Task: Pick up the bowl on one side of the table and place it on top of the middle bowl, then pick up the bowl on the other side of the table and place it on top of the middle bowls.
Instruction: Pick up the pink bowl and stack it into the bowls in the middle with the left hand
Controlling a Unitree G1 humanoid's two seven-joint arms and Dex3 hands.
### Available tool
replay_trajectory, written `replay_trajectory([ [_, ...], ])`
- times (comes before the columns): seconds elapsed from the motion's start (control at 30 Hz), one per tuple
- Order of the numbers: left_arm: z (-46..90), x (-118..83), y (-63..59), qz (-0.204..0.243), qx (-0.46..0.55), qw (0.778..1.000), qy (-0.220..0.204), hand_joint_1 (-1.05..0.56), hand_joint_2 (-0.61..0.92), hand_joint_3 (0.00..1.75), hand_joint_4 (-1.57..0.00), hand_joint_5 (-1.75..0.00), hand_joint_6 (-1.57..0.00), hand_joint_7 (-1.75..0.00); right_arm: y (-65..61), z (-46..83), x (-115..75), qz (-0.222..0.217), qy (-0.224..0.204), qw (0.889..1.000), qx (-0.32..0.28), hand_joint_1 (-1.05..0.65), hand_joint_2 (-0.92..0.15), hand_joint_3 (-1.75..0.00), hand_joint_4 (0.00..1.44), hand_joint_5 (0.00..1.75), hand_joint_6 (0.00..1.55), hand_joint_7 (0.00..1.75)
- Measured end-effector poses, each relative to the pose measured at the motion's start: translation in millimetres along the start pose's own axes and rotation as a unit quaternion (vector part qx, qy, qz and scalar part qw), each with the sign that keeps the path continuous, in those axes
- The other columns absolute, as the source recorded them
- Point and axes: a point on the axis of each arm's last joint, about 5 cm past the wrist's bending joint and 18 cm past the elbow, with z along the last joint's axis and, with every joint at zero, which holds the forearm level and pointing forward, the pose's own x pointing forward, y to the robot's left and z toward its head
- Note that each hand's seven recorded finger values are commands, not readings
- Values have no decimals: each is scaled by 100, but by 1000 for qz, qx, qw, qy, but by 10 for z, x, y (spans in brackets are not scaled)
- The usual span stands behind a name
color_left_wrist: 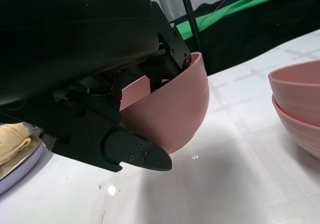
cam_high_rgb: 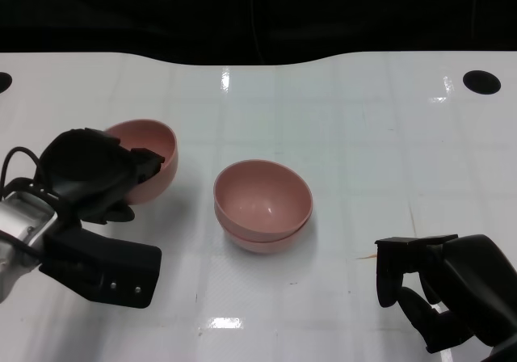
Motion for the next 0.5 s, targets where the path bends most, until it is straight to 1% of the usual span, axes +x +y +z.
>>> replay_trajectory([
  [0.03,-10,-7,13,2,2,1000,0,-26,84,24,-78,-174,-90,-93,0,0,0,0,0,1000,0,-10,-18,-149,97,175,84,152],
  [0.07,-16,-9,30,3,5,1000,3,-28,85,15,-80,-174,-96,-76,0,0,0,0,0,1000,0,-10,-19,-150,97,175,84,152],
  [0.1,-19,-8,54,2,9,1000,5,-30,85,7,-82,-175,-104,-52,0,0,0,0,0,1000,0,-10,-19,-150,97,175,84,152],
  [0.17,-21,-3,112,0,16,1000,9,-31,85,2,-84,-175,-113,-28,0,0,0,0,0,1000,0,-10,-19,-150,97,175,84,152],
  [0.23,-13,-1,164,0,22,1000,8,-31,86,1,-86,-175,-116,-22,0,1,1,0,0,1000,1,-10,-19,-150,96,175,84,152],
  [0.27,-10,-3,185,2,25,1000,7,-32,88,2,-87,-175,-119,-22,0,1,2,-1,0,1000,1,-10,-19,-150,96,175,84,152],
  [0.3,-10,-5,204,4,27,1000,6,-32,90,1,-89,-175,-115,-40,1,2,2,-1,0,1000,1,-10,-19,-150,96,175,84,152],
  [0.33,-8,-5,222,7,28,1000,4,-32,90,1,-89,-175,-107,-60,1,2,2,-1,0,1000,1,-10,-19,-150,96,175,84,153],
  [0.37,-4,-2,243,10,29,1000,1,-30,91,0,-89,-175,-94,-94,1,2,2,-1,0,1000,1,-10,-19,-149,96,175,83,153],
  [0.4,2,1,264,13,29,999,-2,-28,91,1,-89,-175,-88,-109,2,2,2,-1,0,1000,1,-10,-19,-149,96,175,83,153],
  [0.43,7,3,284,15,28,999,-5,-27,91,1,-89,-175,-85,-119,2,3,2,-1,0,1000,2,-10,-19,-149,96,175,83,153],
  [0.5,19,8,338,14,27,999,-12,-24,91,2,-86,-175,-80,-126,3,4,4,-1,0,1000,2,-10,-19,-149,96,175,83,153],
])
